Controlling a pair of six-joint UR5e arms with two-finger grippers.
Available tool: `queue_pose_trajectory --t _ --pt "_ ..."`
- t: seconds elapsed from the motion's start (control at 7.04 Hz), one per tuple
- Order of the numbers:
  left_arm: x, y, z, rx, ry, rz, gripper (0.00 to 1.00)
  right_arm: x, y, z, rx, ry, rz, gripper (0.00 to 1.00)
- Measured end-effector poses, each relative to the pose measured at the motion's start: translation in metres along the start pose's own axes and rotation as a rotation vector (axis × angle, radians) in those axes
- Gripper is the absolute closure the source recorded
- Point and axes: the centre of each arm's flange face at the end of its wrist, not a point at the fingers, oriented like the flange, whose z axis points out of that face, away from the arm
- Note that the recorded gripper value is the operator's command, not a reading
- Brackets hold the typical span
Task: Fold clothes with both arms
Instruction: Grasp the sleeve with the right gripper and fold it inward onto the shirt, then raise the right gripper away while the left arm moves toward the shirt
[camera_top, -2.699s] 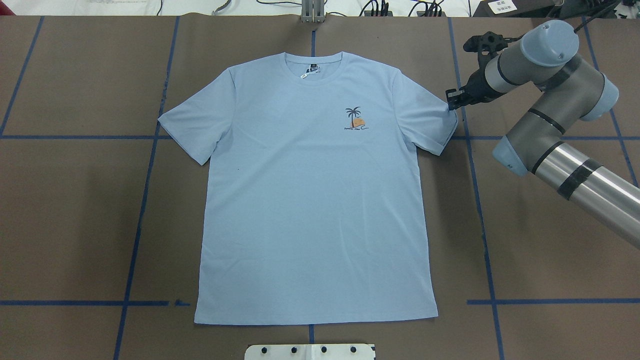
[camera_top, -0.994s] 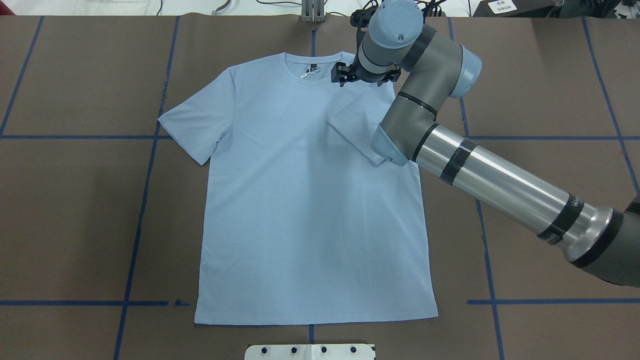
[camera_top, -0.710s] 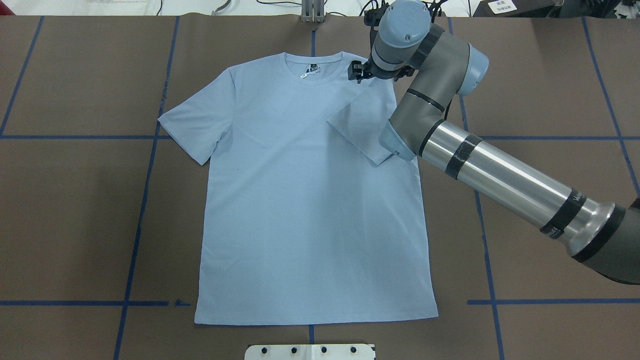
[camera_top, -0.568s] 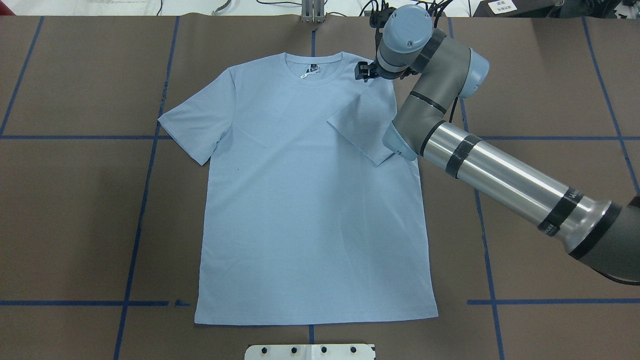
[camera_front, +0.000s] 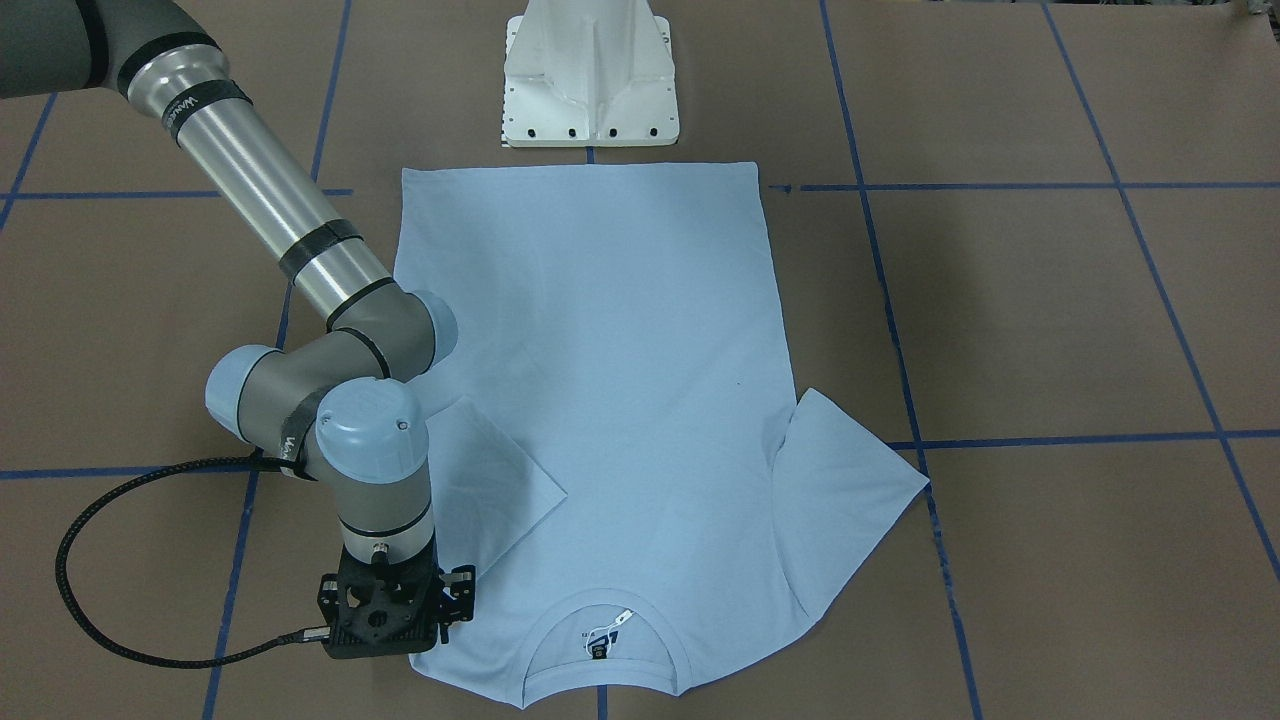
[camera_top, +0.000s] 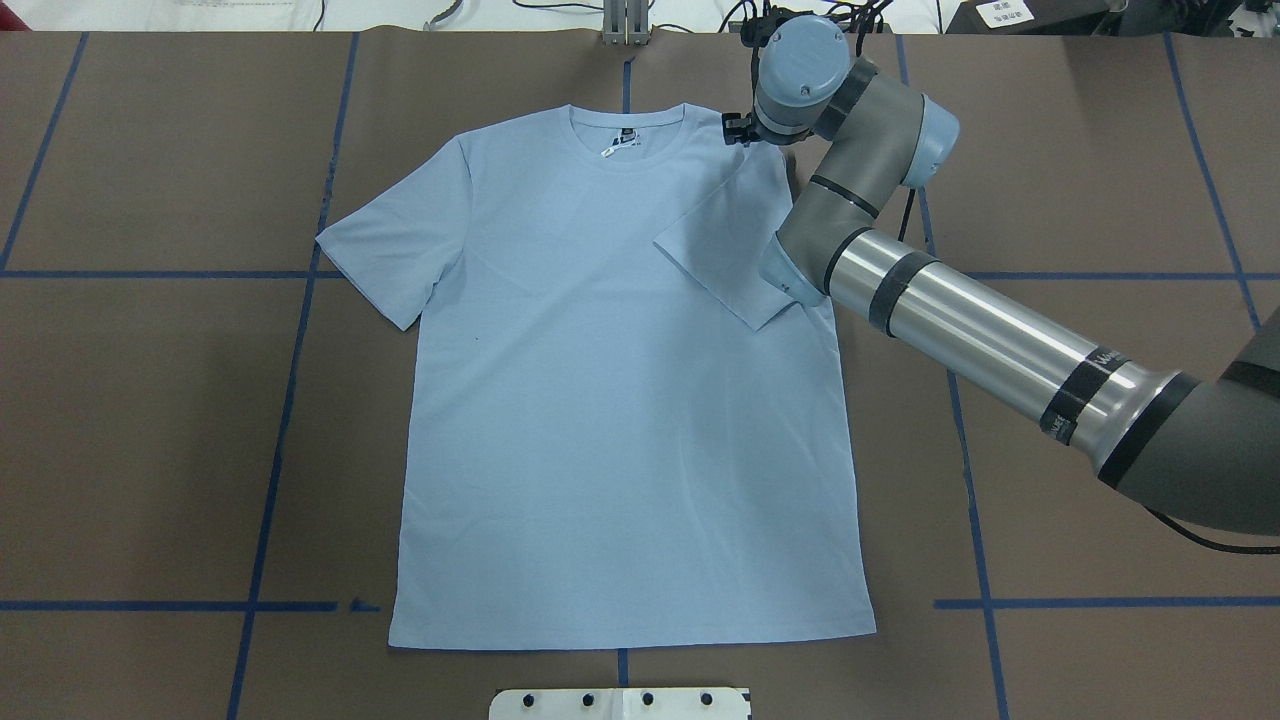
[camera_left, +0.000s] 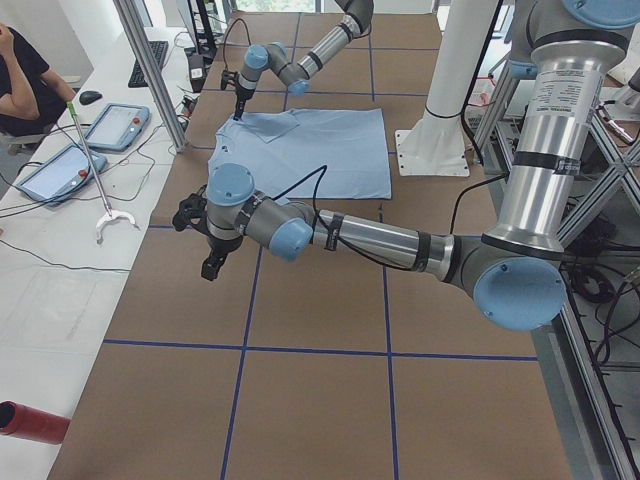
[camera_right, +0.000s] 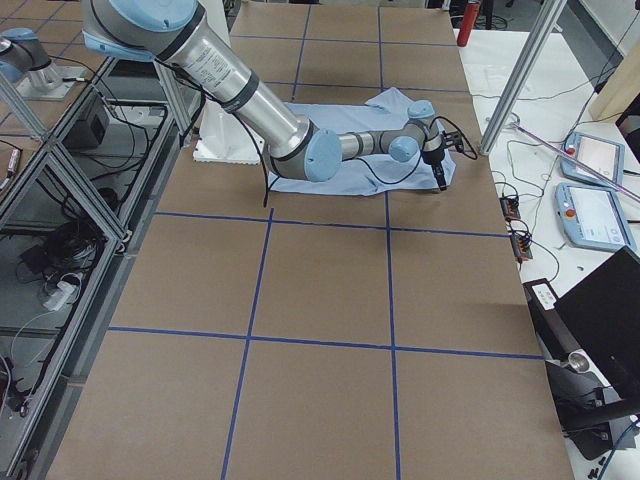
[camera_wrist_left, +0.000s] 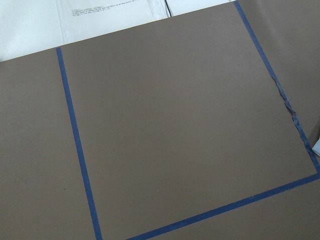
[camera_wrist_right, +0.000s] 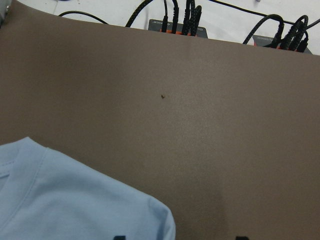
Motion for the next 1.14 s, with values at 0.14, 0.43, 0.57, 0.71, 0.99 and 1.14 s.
queue_pose_trajectory --t 0.14,0.43,0.57,0.71,0.99,1.14 --pt "0.000 0.000 0.000 0.000 0.000 0.000 0.00 0.007 -0.006 -0.001 -0.006 -0.003 -0.034 1.00" --pt "0.001 -0.001 0.000 0.000 0.000 -0.001 0.00 0.017 -0.008 0.001 -0.016 -0.002 -0.082 1.00" --pt "0.002 -0.002 -0.001 0.002 0.001 -0.005 0.00 0.021 -0.007 0.004 -0.018 0.003 -0.098 1.00" --pt "0.004 -0.005 -0.002 0.004 0.006 -0.014 0.00 0.029 -0.007 0.007 -0.019 0.013 -0.112 1.00" --pt "0.009 -0.007 -0.003 0.002 0.038 -0.026 0.00 0.052 -0.014 0.009 -0.014 0.034 -0.146 0.79" --pt "0.010 -0.010 -0.003 0.002 0.047 -0.028 0.00 0.056 -0.018 0.008 -0.010 0.037 -0.156 0.01"
